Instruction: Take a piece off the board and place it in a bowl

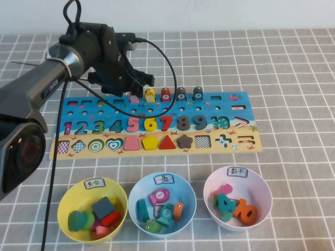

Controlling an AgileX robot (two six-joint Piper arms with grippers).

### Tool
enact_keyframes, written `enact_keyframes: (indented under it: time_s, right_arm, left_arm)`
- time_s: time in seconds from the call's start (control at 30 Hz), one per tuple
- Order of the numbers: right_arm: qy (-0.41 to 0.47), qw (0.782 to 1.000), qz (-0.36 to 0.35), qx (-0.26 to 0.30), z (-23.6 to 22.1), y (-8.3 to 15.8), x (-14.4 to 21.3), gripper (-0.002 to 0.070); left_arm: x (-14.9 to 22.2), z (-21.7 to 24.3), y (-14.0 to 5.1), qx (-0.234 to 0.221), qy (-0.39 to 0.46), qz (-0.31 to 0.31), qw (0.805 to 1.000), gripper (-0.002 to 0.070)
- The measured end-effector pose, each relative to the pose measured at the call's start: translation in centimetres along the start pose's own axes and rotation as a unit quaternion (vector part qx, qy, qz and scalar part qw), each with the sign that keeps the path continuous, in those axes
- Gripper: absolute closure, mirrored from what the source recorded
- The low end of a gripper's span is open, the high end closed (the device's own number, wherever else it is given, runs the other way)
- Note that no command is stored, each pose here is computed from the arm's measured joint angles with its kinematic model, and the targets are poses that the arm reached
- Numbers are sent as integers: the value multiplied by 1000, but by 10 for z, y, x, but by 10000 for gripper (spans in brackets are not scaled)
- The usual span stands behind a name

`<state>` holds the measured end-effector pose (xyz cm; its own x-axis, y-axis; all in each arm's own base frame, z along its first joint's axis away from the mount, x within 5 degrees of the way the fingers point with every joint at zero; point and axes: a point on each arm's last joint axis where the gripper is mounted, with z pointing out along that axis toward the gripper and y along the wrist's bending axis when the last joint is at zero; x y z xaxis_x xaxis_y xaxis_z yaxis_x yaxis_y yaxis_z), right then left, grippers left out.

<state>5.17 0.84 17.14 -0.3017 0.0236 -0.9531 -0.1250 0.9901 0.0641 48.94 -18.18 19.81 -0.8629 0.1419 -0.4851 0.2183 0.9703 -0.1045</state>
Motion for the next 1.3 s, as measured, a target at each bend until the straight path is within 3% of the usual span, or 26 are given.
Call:
enact_keyframes:
  time_s: [0.23,1.3]
  right_arm:
    - [0,1000,0,0,0,0,0,694]
    - [0,1000,0,0,0,0,0,694]
  left_arm:
    - [-1,0,-2,10,-7,-8,1000,314]
    - [2,10,-1,10,0,-9,1000,316]
